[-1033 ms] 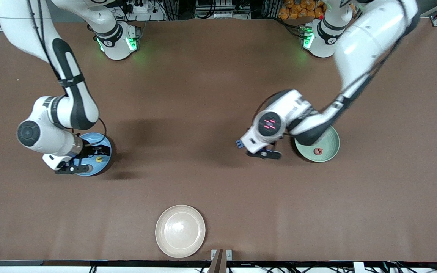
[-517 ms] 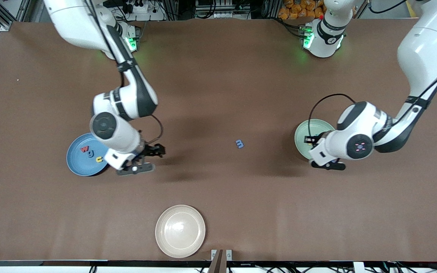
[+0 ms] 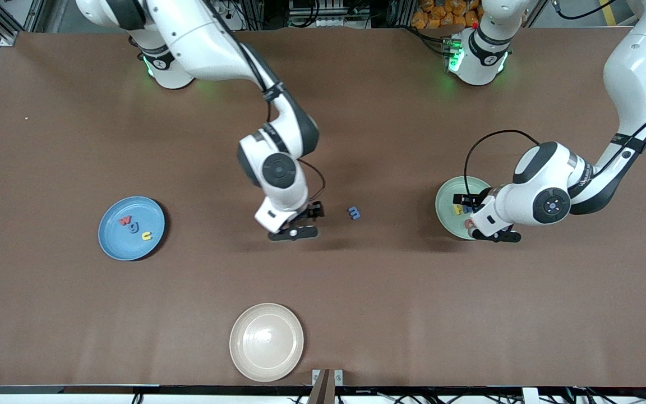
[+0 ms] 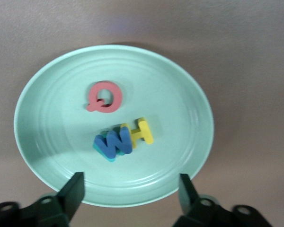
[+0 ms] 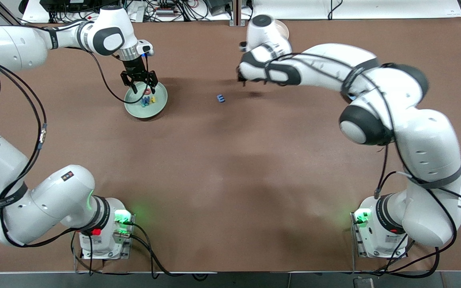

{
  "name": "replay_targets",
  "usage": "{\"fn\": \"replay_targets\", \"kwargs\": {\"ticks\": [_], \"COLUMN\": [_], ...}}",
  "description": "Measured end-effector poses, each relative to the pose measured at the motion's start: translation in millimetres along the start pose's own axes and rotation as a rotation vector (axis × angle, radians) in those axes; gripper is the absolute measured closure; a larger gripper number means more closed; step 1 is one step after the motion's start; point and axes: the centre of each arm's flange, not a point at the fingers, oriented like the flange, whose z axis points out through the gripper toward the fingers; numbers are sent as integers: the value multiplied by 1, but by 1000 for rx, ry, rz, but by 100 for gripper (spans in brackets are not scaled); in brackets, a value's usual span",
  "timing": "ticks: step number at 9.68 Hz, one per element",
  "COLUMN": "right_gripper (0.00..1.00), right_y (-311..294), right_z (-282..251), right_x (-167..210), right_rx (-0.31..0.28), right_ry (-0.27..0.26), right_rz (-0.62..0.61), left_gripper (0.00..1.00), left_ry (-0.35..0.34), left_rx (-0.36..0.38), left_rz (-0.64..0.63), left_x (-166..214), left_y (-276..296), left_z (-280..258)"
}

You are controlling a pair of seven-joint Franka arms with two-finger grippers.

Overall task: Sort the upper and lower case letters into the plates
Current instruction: 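Place the W on the green plate while the right gripper reaches the E, then grasp the blue E with the right gripper while the left gripper withdraws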

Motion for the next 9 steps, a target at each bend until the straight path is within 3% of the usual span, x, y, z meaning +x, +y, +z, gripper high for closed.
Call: {"fn": "replay_targets", "kwargs": {"ticks": [1,5,9], "right_gripper": [0,0,0], "right_y": [-27,-89,-107], "right_z": [3,31,44], "right_x": [-8,-29,-41], "right_rx": [18,84,74], "right_ry": [8,59,89], "right_rz": [-1,-9,-68], "left_gripper": [0,0,0], "left_ry": [19,111,252], "left_rx": [-7,-30,-75], "left_rz": [5,-21,-3], "left_x": [-1,0,-3], "left_y": [4,-7,-9], "left_z": [-11,-95,-204]}}
